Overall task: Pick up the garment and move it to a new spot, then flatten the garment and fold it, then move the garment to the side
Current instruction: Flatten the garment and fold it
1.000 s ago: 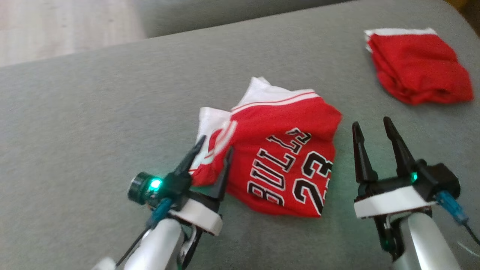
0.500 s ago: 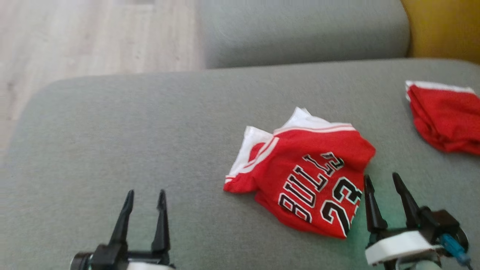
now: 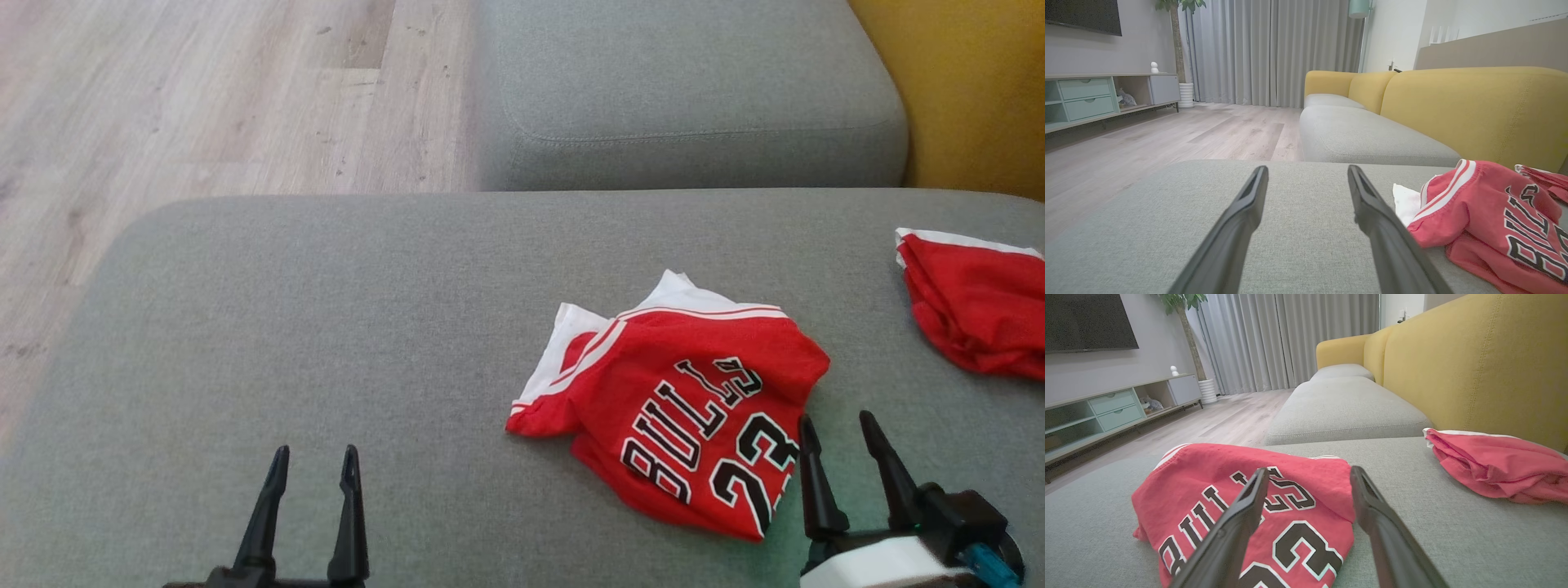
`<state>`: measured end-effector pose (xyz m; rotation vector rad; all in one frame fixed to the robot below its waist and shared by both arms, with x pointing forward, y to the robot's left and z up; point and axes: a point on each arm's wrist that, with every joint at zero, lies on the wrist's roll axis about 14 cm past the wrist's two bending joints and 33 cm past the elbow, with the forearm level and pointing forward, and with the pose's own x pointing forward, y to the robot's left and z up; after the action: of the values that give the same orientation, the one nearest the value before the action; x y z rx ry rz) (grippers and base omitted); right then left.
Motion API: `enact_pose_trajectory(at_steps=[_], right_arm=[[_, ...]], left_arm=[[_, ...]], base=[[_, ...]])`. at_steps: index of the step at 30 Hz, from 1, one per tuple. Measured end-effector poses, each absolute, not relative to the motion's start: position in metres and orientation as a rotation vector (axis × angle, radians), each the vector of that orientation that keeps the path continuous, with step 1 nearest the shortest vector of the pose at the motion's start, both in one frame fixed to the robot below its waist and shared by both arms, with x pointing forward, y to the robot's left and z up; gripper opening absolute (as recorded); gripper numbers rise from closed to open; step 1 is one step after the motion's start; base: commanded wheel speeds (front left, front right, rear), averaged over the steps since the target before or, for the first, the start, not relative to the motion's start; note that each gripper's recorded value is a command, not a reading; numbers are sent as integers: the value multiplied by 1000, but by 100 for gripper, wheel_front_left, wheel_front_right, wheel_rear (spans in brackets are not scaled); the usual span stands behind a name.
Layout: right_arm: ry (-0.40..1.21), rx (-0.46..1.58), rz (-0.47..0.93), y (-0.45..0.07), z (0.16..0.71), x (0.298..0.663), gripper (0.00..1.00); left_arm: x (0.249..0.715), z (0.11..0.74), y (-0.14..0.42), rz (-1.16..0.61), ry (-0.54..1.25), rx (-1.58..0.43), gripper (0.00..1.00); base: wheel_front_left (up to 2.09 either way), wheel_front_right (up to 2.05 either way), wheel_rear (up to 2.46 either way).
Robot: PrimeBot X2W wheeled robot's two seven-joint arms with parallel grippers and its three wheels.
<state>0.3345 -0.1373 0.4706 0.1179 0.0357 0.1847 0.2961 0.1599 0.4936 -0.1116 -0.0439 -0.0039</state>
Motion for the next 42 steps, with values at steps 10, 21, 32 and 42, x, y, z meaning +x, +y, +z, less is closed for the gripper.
enact_pose_trajectory(at_steps=[10, 21, 32, 42], right_arm=[[32, 119, 189, -136, 472, 332, 100], [39, 132, 205, -129, 470, 327, 100], [50, 143, 186, -134, 466, 320, 100], [71, 151, 161, -140, 459, 316, 100]], left_arm=[[296, 493, 153, -28, -40, -105, 100], [297, 493, 151, -36, -40, -104, 100], [301, 492, 144, -62, -36, -103, 100], [329, 503, 119, -161, -63, -100, 100]], base=[[0, 0, 0], [0, 0, 0], [0, 0, 0], [0, 0, 0]])
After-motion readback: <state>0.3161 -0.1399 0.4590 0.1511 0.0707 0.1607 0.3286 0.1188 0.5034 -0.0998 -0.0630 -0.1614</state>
